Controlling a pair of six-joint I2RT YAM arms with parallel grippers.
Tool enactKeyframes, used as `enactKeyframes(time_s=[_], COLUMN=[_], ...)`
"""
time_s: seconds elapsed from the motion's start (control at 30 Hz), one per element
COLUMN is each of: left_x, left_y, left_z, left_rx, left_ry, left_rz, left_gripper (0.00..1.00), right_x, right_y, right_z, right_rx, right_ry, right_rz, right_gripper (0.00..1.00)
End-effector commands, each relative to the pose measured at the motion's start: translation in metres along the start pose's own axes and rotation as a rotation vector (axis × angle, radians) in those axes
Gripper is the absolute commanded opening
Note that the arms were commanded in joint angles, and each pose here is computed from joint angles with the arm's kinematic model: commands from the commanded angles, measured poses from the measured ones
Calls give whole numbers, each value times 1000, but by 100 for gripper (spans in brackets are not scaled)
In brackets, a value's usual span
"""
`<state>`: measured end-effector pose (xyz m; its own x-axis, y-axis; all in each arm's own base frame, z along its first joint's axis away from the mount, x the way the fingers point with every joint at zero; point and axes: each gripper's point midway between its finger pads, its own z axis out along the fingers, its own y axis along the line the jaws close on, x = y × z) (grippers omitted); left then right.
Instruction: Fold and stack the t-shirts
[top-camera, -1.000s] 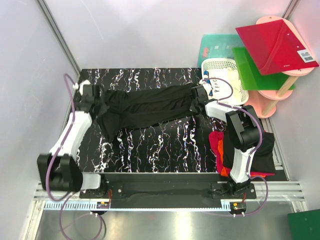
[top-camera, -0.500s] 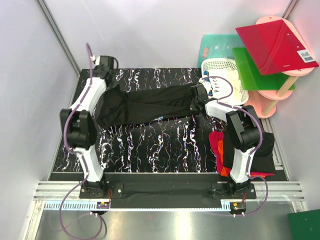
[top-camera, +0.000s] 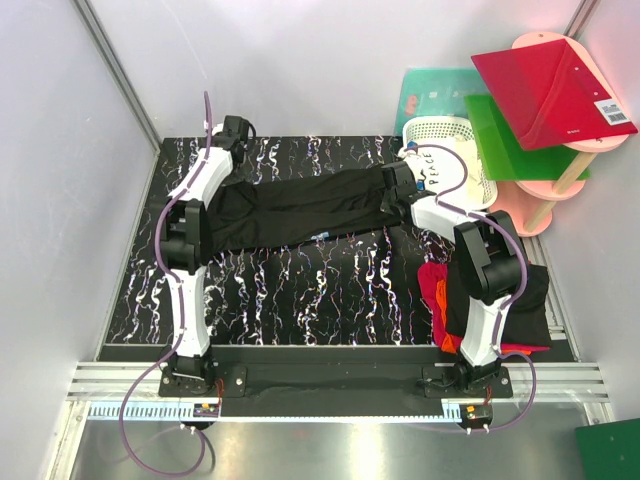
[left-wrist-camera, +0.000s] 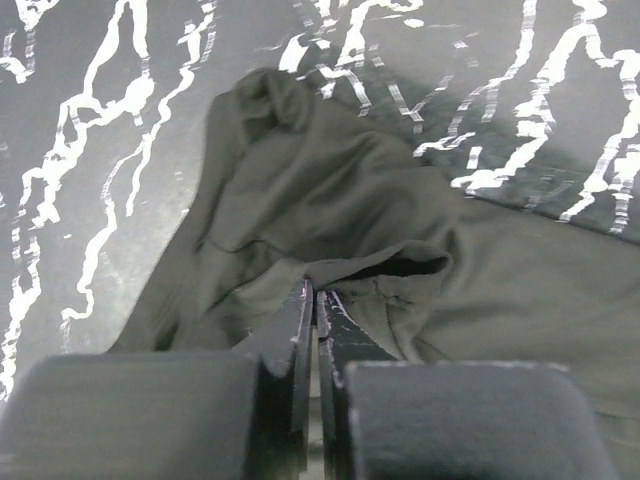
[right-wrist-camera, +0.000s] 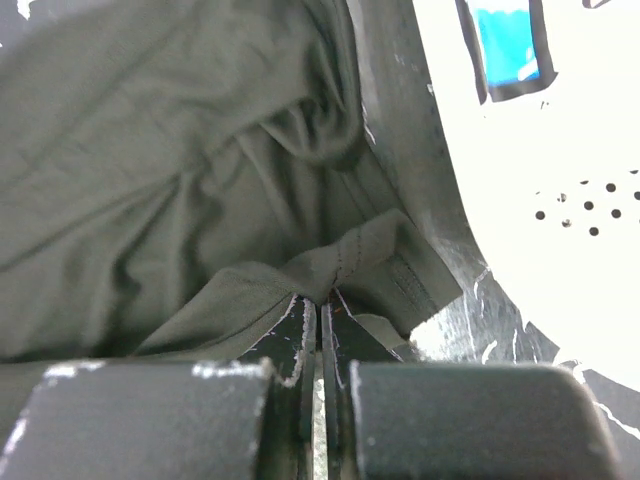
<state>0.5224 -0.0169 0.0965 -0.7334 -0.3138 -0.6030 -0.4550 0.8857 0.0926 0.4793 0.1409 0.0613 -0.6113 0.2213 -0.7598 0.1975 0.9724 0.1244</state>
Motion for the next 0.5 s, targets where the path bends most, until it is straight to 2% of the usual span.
enactKeyframes(time_s=[0.0, 0.03, 0.1, 0.13, 0.23, 0.3, 0.37, 0.43, 0.47], left_x=[-17, -18, -14, -14, -12, -14, -15, -13, -11], left_y=[19, 21, 25, 26, 35, 39, 39, 33, 33], left_z=[-2, -2, 0, -1, -2, -4, -3, -3, -7], left_rx=[-82, -83, -86, -89, -124, -143, -142, -106, -95], left_ry=[-57, -55, -43, -45, -53, -66, -70, -52, -46], left_rz=[-17, -28, -31, -46, -58, -61, -61, -56, -56], left_gripper=[13, 23, 31, 39, 37, 29, 27, 33, 39], right_x=[-47, -46, -48, -48, -53, -55, -54, -50, -46], right_y=[8, 8, 10, 11, 15, 17, 17, 20, 21], right_z=[-4, -1, 3, 6, 15, 25, 35, 49, 54], right_rx=[-5, -3, -3, -3, -1, 8, 20, 30, 31], right_ry=[-110, -106, -113, -116, -130, -137, -135, -124, -117], right_rz=[34, 32, 34, 34, 33, 28, 25, 4, -4], right_gripper=[2, 3, 3, 4, 4, 4, 4, 7, 14])
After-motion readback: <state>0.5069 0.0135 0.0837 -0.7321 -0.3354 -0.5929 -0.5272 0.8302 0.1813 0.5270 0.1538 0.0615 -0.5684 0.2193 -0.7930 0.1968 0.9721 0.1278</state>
